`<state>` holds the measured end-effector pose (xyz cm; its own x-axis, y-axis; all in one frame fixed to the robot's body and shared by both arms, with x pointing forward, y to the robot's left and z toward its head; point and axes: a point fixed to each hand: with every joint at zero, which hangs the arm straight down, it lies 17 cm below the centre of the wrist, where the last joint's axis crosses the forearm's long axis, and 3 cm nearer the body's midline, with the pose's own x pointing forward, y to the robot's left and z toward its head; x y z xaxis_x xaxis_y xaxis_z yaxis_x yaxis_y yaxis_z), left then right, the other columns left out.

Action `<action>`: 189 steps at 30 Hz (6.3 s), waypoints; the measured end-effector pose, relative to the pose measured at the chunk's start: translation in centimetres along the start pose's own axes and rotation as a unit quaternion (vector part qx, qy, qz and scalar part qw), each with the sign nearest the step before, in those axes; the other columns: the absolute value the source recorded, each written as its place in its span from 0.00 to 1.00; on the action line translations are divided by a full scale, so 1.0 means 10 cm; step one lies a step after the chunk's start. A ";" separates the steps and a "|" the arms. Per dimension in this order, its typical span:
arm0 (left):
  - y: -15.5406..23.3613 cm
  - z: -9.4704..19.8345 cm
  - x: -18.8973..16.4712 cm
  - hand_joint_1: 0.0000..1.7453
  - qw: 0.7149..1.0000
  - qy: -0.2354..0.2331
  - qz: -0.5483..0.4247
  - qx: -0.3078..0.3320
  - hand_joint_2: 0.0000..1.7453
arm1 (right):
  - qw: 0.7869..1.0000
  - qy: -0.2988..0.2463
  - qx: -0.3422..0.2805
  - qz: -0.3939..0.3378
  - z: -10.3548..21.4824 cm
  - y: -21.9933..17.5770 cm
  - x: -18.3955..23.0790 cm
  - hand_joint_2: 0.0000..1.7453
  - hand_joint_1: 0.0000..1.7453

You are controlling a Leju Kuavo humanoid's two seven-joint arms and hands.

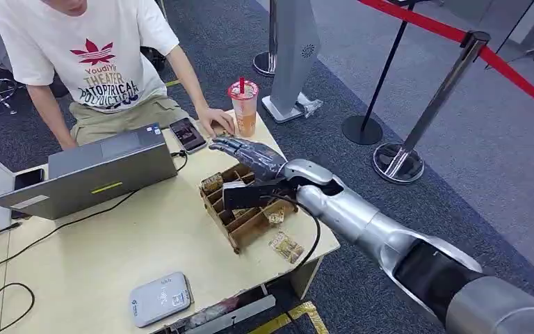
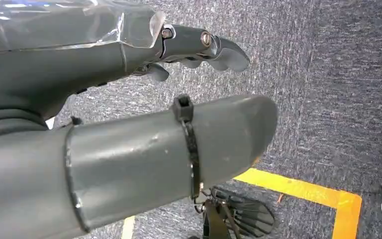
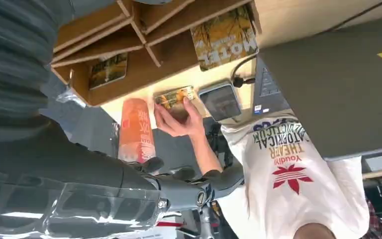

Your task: Pass the card to the sensor for recognition and then transmit it.

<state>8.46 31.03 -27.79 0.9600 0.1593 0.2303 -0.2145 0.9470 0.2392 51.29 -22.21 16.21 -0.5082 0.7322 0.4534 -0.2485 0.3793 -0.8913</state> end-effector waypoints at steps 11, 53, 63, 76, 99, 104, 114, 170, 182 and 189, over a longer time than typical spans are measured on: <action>0.00 0.00 0.00 0.00 1.000 0.000 -0.002 0.000 0.00 | 1.000 -0.002 -0.004 -0.005 -0.04 0.05 0.09 1.00 0.00; -0.01 0.00 -0.01 0.00 1.000 0.006 -0.003 0.000 0.00 | 0.998 0.050 0.030 -0.008 -0.51 0.34 -0.15 1.00 0.43; -0.01 0.00 -0.01 0.00 1.000 0.006 -0.003 -0.001 0.00 | 0.997 0.059 0.042 -0.007 -0.49 0.41 -0.24 1.00 0.48; 0.00 0.00 0.00 0.00 1.000 0.004 -0.003 0.000 0.00 | 0.997 0.067 0.048 -0.008 -0.47 0.43 -0.33 1.00 0.50; 0.00 0.00 0.00 0.00 1.000 0.004 -0.007 -0.001 0.00 | 0.996 0.074 0.049 -0.008 -0.41 0.39 -0.44 1.00 0.83; 0.00 0.00 0.00 0.00 1.000 0.004 -0.007 -0.001 0.00 | 0.996 0.075 0.048 -0.007 -0.41 0.37 -0.45 1.00 0.84; -0.01 0.00 0.00 0.00 1.000 0.003 -0.007 -0.001 0.00 | 0.996 0.076 0.054 -0.008 -0.42 0.34 -0.47 1.00 0.85; -0.03 0.00 0.07 0.00 1.000 0.002 -0.006 -0.003 0.00 | 0.999 0.018 -0.012 -0.024 -0.74 -0.76 -0.01 1.00 0.91; -0.05 0.00 0.13 0.00 1.000 -0.002 -0.010 -0.005 0.00 | 0.999 -0.003 -0.039 -0.020 -0.96 -1.20 0.30 1.00 0.95; -0.13 0.01 0.20 0.00 1.000 -0.006 -0.021 -0.011 0.00 | 0.998 0.011 -0.058 -0.029 -1.07 -1.52 0.30 1.00 0.97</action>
<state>10.66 30.12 -27.51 0.9658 0.1168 0.2314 -0.1706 0.9585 0.2286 62.38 -19.75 31.21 -0.4766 0.7192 0.5057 -0.1791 0.4837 -0.8567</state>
